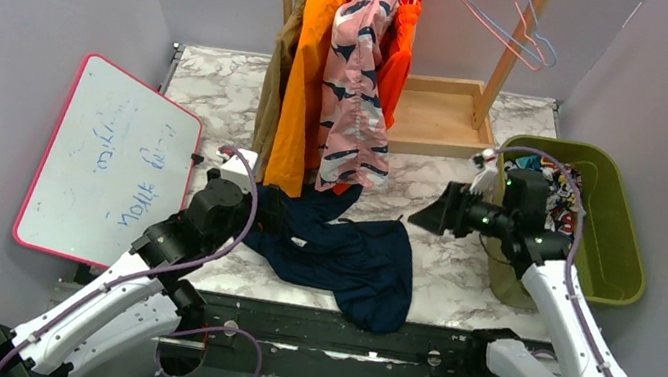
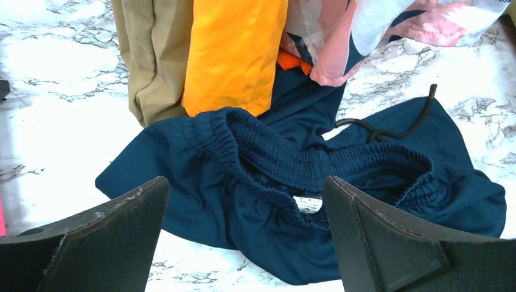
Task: Remove the shorts from the hanger
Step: Adjust the shorts at the center of the board.
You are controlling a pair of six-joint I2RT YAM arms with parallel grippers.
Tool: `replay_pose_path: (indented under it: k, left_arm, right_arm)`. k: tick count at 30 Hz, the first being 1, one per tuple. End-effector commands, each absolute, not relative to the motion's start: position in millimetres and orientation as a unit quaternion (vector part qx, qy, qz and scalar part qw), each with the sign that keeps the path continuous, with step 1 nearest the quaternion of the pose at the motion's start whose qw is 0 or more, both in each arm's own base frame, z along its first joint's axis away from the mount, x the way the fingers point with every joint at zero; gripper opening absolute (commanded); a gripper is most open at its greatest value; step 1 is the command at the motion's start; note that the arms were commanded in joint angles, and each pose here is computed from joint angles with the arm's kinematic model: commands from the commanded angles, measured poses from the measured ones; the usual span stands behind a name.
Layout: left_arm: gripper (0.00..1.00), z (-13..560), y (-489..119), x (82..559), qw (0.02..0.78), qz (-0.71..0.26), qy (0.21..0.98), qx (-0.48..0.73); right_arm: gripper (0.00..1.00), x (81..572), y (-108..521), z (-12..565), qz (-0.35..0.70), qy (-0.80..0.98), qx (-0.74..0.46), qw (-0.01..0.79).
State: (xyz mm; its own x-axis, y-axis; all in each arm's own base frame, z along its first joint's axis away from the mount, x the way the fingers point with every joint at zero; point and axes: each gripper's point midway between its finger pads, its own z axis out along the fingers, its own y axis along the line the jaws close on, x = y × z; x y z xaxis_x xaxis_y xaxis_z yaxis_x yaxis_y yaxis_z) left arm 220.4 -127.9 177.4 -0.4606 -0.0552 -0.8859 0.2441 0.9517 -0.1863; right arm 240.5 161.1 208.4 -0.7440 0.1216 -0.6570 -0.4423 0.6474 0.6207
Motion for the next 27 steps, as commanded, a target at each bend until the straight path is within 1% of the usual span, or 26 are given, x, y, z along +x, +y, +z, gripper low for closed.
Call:
replay_pose_path:
  k: [1, 5, 12, 17, 21, 22, 23, 27]
  left_arm:
    - [0.99, 192.4, -118.1, 227.7, 0.545, -0.135, 0.827, 0.034]
    - [0.99, 194.9, -114.5, 228.5, 0.55, -0.133, 0.824, 0.027]
    - [0.99, 200.1, -103.5, 229.0, 0.562, -0.12, 0.818, 0.007]
    - [0.99, 207.7, -92.1, 227.3, 0.578, -0.113, 0.808, -0.018]
    - [0.99, 213.7, -82.1, 224.6, 0.591, -0.107, 0.799, -0.037]
    - [0.99, 214.9, -80.0, 224.0, 0.593, -0.106, 0.797, -0.042]
    - [0.99, 216.3, -77.9, 223.2, 0.595, -0.105, 0.795, -0.046]
    - [0.99, 221.1, -71.8, 220.8, 0.605, -0.105, 0.787, -0.059]
  right_arm:
    - [0.71, 210.5, 197.3, 199.8, 0.432, 0.821, -0.158, 0.339]
    - [0.74, 193.5, 228.4, 172.9, 0.415, 0.826, -0.197, 0.327]
    - [0.76, 189.8, 288.9, 145.3, 0.329, 0.805, -0.319, 0.377]
    - [0.84, 188.7, 338.3, 144.6, 0.277, 0.752, -0.427, 0.419]
    - [0.91, 199.5, 366.5, 139.1, 0.257, 0.726, -0.458, 0.445]
    - [0.98, 202.6, 371.5, 136.8, 0.257, 0.721, -0.461, 0.45]
    - [1.0, 205.0, 377.2, 134.4, 0.256, 0.716, -0.468, 0.45]
    - [1.0, 204.7, 395.7, 112.0, 0.258, 0.721, -0.493, 0.412]
